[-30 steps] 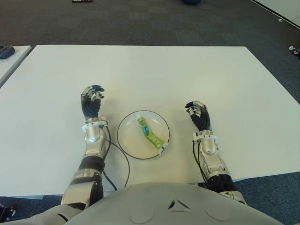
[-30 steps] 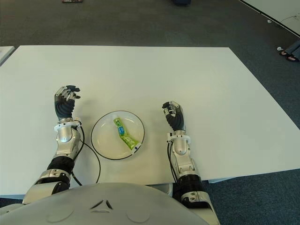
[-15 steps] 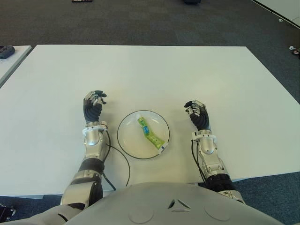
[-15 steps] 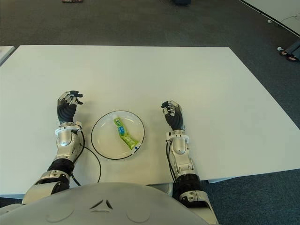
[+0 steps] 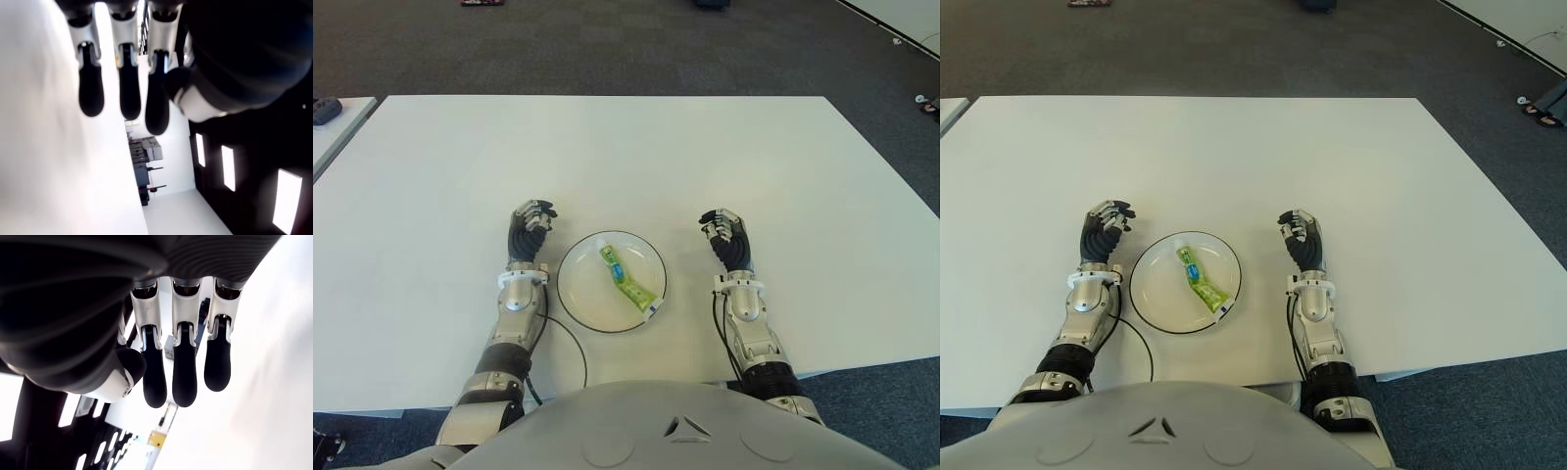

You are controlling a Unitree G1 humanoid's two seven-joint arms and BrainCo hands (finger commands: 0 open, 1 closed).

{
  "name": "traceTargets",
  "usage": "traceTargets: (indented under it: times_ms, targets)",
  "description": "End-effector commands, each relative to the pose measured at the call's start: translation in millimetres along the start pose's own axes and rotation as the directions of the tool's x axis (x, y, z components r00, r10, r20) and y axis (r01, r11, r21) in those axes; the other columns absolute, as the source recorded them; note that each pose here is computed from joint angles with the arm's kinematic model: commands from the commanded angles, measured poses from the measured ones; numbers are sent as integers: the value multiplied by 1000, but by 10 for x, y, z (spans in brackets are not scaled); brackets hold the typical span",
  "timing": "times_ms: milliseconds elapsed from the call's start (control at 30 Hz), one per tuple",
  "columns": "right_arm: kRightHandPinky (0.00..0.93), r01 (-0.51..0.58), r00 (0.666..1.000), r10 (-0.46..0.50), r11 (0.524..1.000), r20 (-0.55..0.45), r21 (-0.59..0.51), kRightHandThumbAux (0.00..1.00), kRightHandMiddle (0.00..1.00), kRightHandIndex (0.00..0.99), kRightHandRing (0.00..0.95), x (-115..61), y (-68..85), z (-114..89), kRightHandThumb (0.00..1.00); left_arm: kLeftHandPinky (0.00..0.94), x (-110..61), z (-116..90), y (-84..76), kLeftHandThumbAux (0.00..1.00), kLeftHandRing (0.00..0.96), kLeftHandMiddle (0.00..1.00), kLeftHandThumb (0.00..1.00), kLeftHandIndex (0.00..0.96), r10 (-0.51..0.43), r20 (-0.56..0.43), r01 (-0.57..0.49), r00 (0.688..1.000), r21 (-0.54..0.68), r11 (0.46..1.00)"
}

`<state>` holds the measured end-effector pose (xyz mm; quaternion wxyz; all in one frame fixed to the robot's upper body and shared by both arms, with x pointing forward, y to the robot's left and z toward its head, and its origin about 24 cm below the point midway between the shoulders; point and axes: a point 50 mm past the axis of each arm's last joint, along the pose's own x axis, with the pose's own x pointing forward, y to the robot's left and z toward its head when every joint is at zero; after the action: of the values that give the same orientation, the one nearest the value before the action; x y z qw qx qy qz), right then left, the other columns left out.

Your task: Put the toothpaste on the table into the plate.

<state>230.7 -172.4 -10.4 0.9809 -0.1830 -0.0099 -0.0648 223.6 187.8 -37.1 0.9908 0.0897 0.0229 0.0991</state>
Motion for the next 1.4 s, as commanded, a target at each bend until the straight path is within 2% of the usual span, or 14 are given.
traceTargets:
  times_ms: [33,367,867,1400]
  targets:
    - [538,10,1000,-10,1000,8,11,734,491,430,500,21,20,10,702,562,-120,-128,-5,719,579,598,705,434,-21,-81,25,996,50,998]
    - [530,18,1000,-18,1000,12,14,735,486,430,492,34,28,22,702,558,-170,-138,-13,719,581,601,706,434,-53,-107,62,993,89,994]
    - [532,22,1000,-23,1000,8,22,735,490,430,489,37,50,40,702,566,-198,-150,32,720,593,605,706,434,-83,-88,99,993,189,977]
    - [534,-15,1000,15,1000,10,22,735,486,430,491,32,65,7,704,543,-202,-115,68,718,589,599,707,434,-8,-122,25,993,137,990]
